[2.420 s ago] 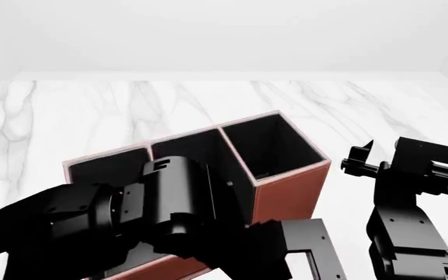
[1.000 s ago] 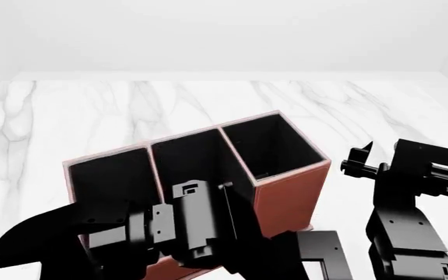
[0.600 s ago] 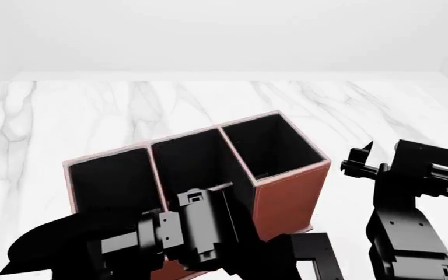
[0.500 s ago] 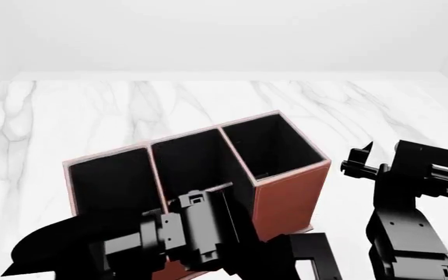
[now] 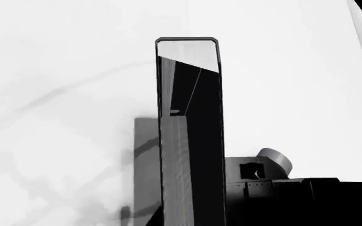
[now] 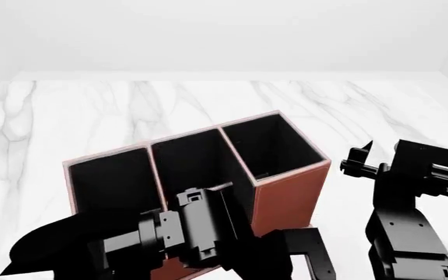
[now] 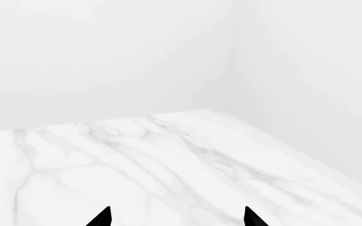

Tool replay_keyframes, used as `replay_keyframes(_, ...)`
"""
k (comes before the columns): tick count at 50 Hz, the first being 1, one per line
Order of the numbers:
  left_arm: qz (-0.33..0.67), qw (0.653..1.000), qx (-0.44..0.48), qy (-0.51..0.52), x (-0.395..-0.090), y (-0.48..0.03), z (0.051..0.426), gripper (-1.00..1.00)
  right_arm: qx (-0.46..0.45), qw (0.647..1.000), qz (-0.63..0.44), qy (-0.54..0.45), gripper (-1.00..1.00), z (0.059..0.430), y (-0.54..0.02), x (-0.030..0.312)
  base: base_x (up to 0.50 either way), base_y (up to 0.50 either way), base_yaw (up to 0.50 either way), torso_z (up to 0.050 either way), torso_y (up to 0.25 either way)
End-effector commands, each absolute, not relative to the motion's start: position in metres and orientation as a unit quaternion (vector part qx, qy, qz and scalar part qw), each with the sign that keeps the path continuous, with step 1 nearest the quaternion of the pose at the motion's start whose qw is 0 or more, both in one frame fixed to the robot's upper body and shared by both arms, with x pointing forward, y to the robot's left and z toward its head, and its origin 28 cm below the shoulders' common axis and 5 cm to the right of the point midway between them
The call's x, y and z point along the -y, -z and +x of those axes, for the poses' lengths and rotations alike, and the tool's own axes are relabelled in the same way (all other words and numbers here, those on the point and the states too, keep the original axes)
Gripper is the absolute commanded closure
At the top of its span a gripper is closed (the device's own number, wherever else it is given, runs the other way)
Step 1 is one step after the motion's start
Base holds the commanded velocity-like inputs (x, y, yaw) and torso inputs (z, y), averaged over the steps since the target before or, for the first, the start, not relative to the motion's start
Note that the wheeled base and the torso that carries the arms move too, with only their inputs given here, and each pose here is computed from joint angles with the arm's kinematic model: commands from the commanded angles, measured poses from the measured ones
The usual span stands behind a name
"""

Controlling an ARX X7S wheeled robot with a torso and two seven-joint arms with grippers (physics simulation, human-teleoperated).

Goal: Pick up the book and place it in the left compartment of the caddy.

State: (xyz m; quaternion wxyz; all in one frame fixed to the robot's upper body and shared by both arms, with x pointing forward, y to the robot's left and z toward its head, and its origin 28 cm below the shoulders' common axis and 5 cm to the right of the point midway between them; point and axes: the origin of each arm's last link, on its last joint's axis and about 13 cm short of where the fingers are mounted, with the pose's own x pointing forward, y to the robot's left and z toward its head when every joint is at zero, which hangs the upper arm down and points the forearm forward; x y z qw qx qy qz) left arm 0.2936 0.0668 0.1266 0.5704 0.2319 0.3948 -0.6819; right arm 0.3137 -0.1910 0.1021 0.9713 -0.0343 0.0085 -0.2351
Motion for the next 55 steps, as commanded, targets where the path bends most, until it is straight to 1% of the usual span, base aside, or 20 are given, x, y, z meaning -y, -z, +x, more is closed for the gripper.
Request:
replay_keyframes(1,0.234,0.573,-0.444,0.648,-0.091,-0.129,0.285,1.00,-0.005,0.970,-0.037,0.239,-1.00,0.314,-0.105,0.192,0.00,0.00,0.00,0.000,0.000)
replay_keyframes(8,0.222,0.586,-0.455,0.633,-0.117,-0.137,0.268,1.00,-0.003,0.970,-0.036,0.242,-1.00,0.314,-0.106,0.193,0.00,0.00,0.00,0.000,0.000)
replay_keyframes(13,0.217,0.604,-0.459,0.614,-0.138,-0.144,0.257,1.00,-0.003,0.970,-0.038,0.241,-1.00,0.314,-0.108,0.192,0.00,0.00,0.00,0.000,0.000)
replay_keyframes(23,0.182,0.677,-0.400,0.591,-0.161,-0.218,0.240,1.00,-0.002,0.971,-0.039,0.237,-1.00,0.316,-0.108,0.190,0.00,0.00,0.00,0.000,0.001)
replay_keyframes(28,0.166,0.728,-0.361,0.558,-0.175,-0.265,0.233,1.00,-0.003,0.971,-0.039,0.236,-1.00,0.317,-0.107,0.189,0.00,0.00,0.00,0.000,0.000)
replay_keyframes(31,0.161,0.749,-0.342,0.544,-0.181,-0.279,0.231,1.00,-0.001,0.971,-0.038,0.236,-1.00,0.317,-0.108,0.189,0.00,0.00,0.00,0.000,0.000)
replay_keyframes(32,0.151,0.770,-0.332,0.523,-0.184,-0.289,0.230,1.00,-0.001,0.971,-0.038,0.236,-1.00,0.317,-0.110,0.189,0.00,0.00,0.00,0.000,0.000)
replay_keyframes(39,0.118,0.788,-0.317,0.514,-0.196,-0.324,0.222,1.00,-0.001,0.971,-0.039,0.235,-1.00,0.316,-0.109,0.188,0.00,0.00,0.00,0.000,0.001)
replay_keyframes(40,0.144,0.810,-0.317,0.471,-0.198,-0.326,0.222,1.00,-0.001,0.971,-0.039,0.236,-1.00,0.316,-0.109,0.188,0.00,0.00,0.00,0.000,0.000)
replay_keyframes(41,0.130,0.812,-0.320,0.471,-0.199,-0.329,0.223,1.00,0.000,0.971,-0.039,0.236,-1.00,0.316,-0.109,0.188,0.00,0.00,0.00,0.000,0.000)
replay_keyframes(42,0.151,0.843,-0.317,0.408,-0.201,-0.333,0.225,1.00,-0.001,0.971,-0.038,0.236,-1.00,0.316,-0.109,0.189,0.00,0.00,0.00,0.000,0.000)
replay_keyframes(43,0.114,0.828,-0.312,0.452,-0.201,-0.338,0.222,1.00,0.000,0.971,-0.039,0.237,-1.00,0.316,-0.110,0.189,0.00,0.00,0.00,0.000,0.000)
replay_keyframes(45,0.109,0.842,-0.304,0.433,-0.204,-0.348,0.218,1.00,0.000,0.971,-0.038,0.237,-1.00,0.316,-0.110,0.189,0.00,0.00,0.00,0.000,0.000)
replay_keyframes(47,0.092,0.843,-0.291,0.442,-0.205,-0.359,0.211,1.00,0.001,0.971,-0.038,0.236,-1.00,0.317,-0.110,0.189,0.00,0.00,0.00,0.000,0.005)
replay_keyframes(48,0.110,0.870,-0.275,0.393,-0.207,-0.369,0.208,1.00,0.000,0.971,-0.039,0.237,-1.00,0.317,-0.110,0.189,0.00,0.00,0.00,0.000,0.000)
replay_keyframes(51,0.096,0.888,-0.263,0.365,-0.208,-0.382,0.204,1.00,0.001,0.971,-0.038,0.237,-1.00,0.317,-0.111,0.189,0.00,0.00,0.00,0.000,0.000)
replay_keyframes(52,0.061,0.904,-0.257,0.335,-0.210,-0.393,0.203,1.00,0.001,0.970,-0.039,0.239,-1.00,0.317,-0.111,0.189,0.00,0.00,0.00,0.000,0.000)
replay_keyframes(53,0.061,0.904,-0.257,0.335,-0.210,-0.393,0.202,1.00,0.001,0.970,-0.039,0.239,-1.00,0.317,-0.111,0.189,0.00,0.00,0.00,0.000,0.000)
replay_keyframes(54,0.036,0.928,-0.247,0.276,-0.211,-0.403,0.203,1.00,0.000,0.970,-0.038,0.240,-1.00,0.318,-0.110,0.189,0.00,0.00,0.00,0.000,0.000)
replay_keyframes(55,-0.001,0.930,-0.265,0.256,-0.211,-0.408,0.204,1.00,0.000,0.970,-0.038,0.240,-1.00,0.318,-0.110,0.189,0.00,0.00,0.00,0.000,0.000)
